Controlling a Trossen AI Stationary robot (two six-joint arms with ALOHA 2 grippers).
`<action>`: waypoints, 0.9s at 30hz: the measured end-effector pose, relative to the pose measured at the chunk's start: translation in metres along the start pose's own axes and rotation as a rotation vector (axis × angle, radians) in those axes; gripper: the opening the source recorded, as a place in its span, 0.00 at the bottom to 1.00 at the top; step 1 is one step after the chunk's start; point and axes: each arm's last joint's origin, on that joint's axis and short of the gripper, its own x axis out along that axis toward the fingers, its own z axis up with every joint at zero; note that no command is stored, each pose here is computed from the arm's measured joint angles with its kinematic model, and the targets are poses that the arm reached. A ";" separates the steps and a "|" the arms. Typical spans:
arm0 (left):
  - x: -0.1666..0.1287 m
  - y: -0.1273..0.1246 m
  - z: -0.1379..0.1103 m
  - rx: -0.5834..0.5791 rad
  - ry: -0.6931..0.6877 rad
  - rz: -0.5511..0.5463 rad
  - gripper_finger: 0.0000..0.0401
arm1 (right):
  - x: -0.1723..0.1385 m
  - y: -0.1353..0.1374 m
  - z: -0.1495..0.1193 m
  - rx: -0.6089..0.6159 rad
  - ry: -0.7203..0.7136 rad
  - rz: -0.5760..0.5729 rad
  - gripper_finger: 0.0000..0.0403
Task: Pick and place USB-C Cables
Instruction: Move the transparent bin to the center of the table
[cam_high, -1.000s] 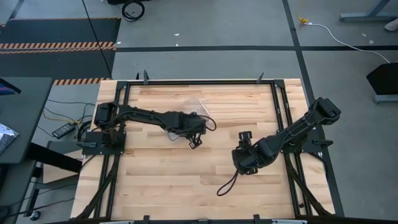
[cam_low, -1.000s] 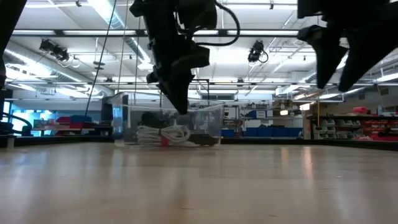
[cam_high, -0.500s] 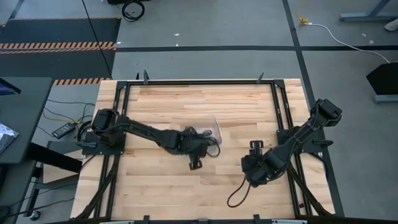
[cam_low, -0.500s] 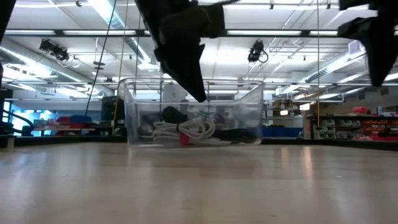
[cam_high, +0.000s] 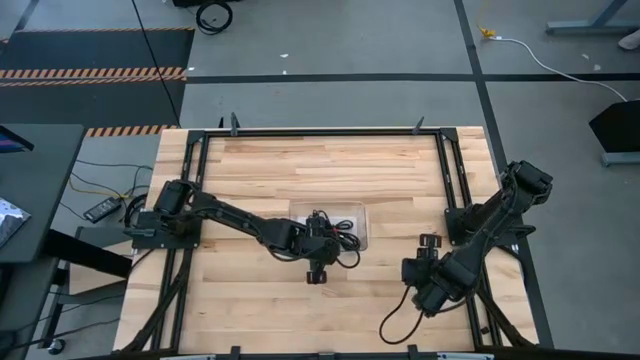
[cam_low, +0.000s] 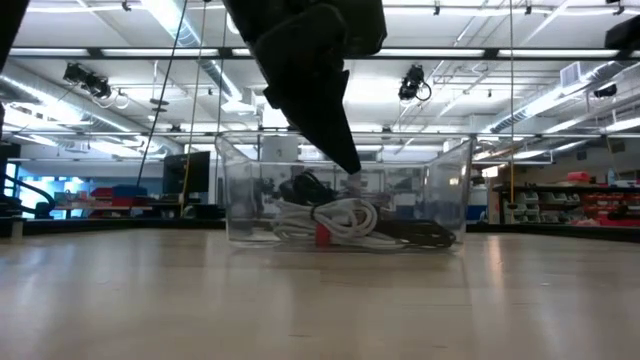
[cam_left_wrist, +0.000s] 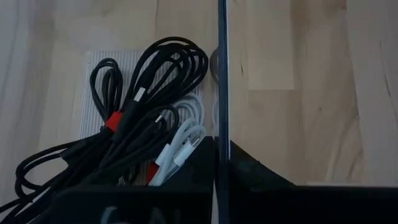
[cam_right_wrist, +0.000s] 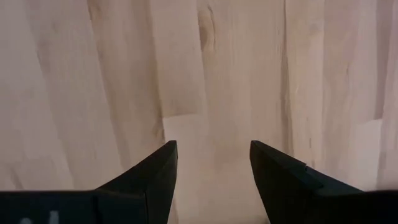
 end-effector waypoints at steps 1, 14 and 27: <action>0.000 0.001 0.002 -0.002 0.003 0.000 0.04 | 0.000 0.001 -0.001 0.009 -0.001 0.001 0.52; -0.003 0.006 0.008 0.026 0.023 0.011 0.04 | -0.003 0.008 -0.011 0.043 -0.015 0.007 0.52; -0.004 0.008 0.004 -0.018 0.053 0.061 0.04 | -0.003 0.007 -0.011 0.029 -0.031 -0.003 0.52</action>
